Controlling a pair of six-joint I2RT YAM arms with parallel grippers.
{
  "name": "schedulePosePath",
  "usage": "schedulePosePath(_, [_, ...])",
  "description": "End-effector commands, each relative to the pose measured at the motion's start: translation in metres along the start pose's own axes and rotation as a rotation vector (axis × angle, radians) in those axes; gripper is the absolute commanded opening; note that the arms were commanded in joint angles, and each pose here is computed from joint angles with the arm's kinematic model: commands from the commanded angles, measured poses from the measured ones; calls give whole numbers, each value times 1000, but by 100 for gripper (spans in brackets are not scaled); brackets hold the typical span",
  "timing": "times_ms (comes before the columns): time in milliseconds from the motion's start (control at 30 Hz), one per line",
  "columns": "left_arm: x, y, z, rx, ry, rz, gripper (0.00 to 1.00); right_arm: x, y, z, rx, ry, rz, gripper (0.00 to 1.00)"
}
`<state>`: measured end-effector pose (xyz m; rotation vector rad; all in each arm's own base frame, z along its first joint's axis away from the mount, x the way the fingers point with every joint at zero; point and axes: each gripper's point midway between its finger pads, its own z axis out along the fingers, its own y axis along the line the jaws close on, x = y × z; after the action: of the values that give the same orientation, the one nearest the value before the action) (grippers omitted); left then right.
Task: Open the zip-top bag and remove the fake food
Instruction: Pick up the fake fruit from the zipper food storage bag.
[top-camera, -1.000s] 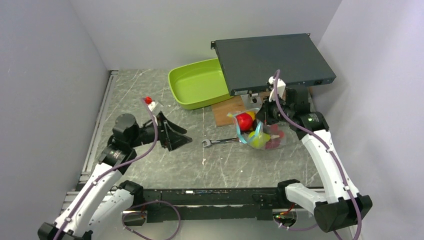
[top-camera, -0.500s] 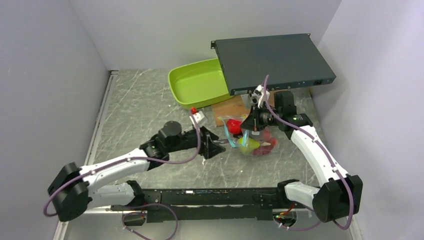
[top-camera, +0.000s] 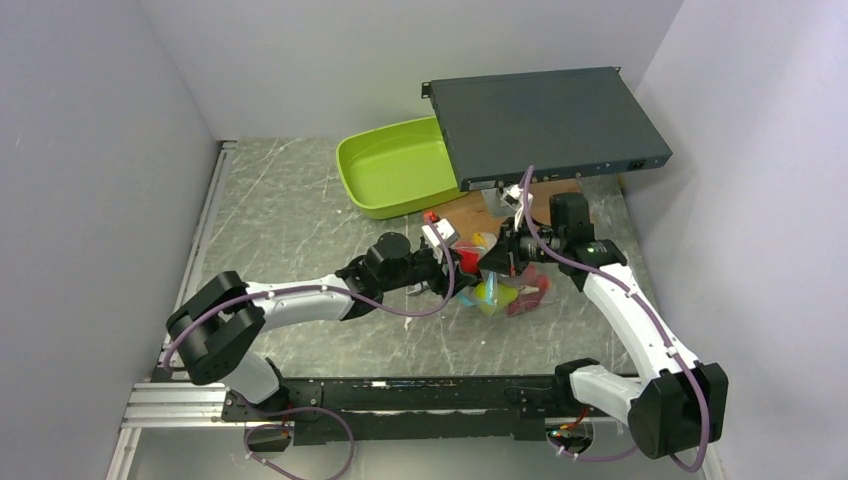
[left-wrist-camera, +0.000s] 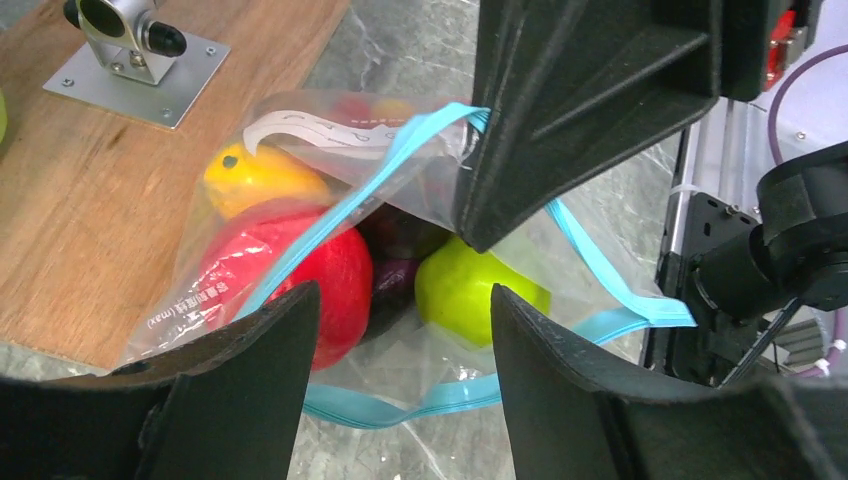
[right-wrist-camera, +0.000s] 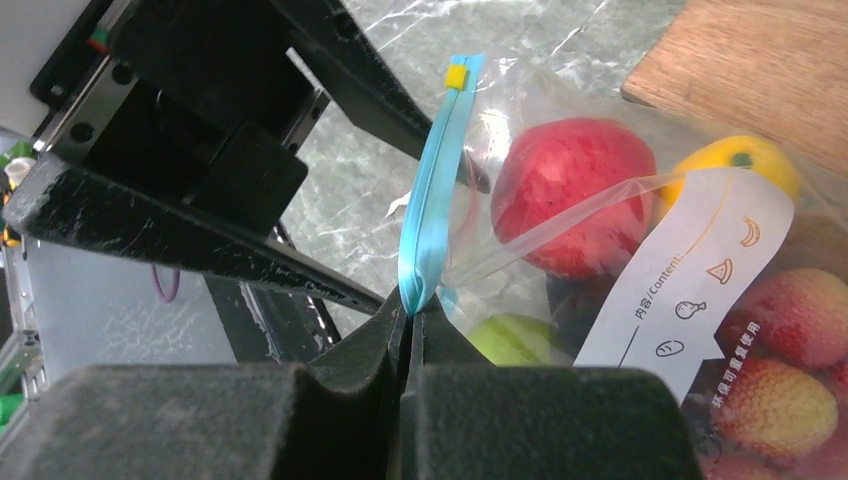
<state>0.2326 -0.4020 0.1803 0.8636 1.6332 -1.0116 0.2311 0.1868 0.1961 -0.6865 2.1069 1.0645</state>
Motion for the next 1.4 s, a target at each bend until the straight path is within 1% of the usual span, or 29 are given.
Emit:
schedulePosePath(0, [-17,0,7,-6,-111,68,68,4,9,1,-77,-20,-109,0])
schedulePosePath(133, [4,7,10,-65,-91,106,70,1,14,-1,-86,-27,-143,0])
schedulePosePath(267, [17,16,11,-149,-93,189,74,3,15,-2,-86,-25,-164,0])
schedulePosePath(300, [18,18,12,-163,-93,222,78,4,17,-2,-96,-24,-167,0])
schedulePosePath(467, [23,31,16,-270,-95,366,80,10,23,1,-129,-7,-195,0])
schedulePosePath(567, [20,39,16,-315,-119,383,81,14,26,2,-141,4,-214,0])
schedulePosePath(733, [14,41,19,-342,-157,375,81,16,25,3,-141,11,-231,0])
schedulePosePath(767, [10,39,18,-342,-187,368,83,17,24,3,-135,13,-233,0])
schedulePosePath(800, [10,39,17,-343,-199,360,92,17,24,3,-134,14,-234,0])
schedulePosePath(833, [11,39,16,-340,-203,351,99,17,24,3,-134,13,-236,0])
schedulePosePath(867, [13,38,17,-334,-204,337,99,17,24,3,-136,14,-236,0])
schedulePosePath(933, [16,39,21,-336,-195,308,100,17,25,3,-141,15,-238,0])
schedulePosePath(1133, [29,54,35,-415,-169,211,99,20,28,4,-162,24,-236,0])
schedulePosePath(1167, [31,57,37,-434,-167,173,98,21,29,5,-167,25,-237,0])
schedulePosePath(1233, [36,68,40,-496,-151,130,89,23,31,5,-180,31,-236,0])
schedulePosePath(1267, [36,74,40,-530,-154,109,88,24,32,6,-186,33,-239,0])
schedulePosePath(1367, [32,83,36,-594,-201,72,99,25,34,7,-194,41,-242,0])
